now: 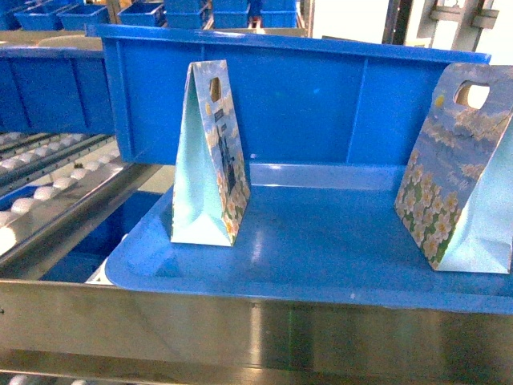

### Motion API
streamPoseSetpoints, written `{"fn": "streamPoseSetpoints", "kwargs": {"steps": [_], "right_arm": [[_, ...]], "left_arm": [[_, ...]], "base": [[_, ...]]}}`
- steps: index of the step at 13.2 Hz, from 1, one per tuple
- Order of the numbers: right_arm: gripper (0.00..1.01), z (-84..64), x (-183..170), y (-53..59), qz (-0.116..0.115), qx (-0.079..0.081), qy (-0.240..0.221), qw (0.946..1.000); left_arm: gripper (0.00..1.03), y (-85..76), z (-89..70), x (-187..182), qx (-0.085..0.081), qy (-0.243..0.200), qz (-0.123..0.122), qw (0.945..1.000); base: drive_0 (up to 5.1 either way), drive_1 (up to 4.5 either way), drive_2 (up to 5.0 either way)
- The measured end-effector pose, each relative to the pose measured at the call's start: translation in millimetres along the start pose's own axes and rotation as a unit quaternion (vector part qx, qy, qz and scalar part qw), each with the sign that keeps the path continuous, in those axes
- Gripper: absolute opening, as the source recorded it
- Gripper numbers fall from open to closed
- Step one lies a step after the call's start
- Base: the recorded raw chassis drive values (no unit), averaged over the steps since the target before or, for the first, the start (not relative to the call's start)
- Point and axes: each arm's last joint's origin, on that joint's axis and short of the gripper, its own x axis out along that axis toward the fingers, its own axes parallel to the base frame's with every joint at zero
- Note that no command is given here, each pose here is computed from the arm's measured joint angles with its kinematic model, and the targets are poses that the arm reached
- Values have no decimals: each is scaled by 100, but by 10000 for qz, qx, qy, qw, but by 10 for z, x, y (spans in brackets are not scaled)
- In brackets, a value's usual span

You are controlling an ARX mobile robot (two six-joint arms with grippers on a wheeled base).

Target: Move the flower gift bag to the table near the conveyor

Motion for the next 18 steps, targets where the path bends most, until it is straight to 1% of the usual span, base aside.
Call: {"fn": "streamPoseSetpoints", "kwargs": {"steps": [12, 13, 14, 15, 16, 17, 18], "right_arm": [[98, 0, 0, 0, -2, 0, 0, 10000], [98, 26, 10, 8, -7, 0, -116, 9999], [98, 57, 50, 46, 27, -42, -231, 9997], [98, 63, 83, 66, 41, -85, -227, 9997], [98, 68, 115, 98, 97, -158, -226, 9996], [98, 87, 136, 125, 134, -174, -310, 9993], [98, 89, 163, 159, 198, -200, -299, 9992]], "left_arm": [[98, 0, 0, 0, 2, 0, 0, 10000], [98, 0, 0, 0, 2, 0, 0, 10000], [98, -1, 5, 1, 4, -25, -11, 10000], [98, 0, 49, 13, 6, -233, -99, 9997], [98, 2, 58, 46, 11, -229, -151, 9996], [98, 3, 61, 89, 25, -200, -209, 9996], [98, -1, 73, 133, 41, -228, -278, 9993]], "base": [[0, 0, 0], [0, 0, 0], [0, 0, 0], [0, 0, 0], [0, 0, 0], [0, 0, 0], [0, 0, 0]]}}
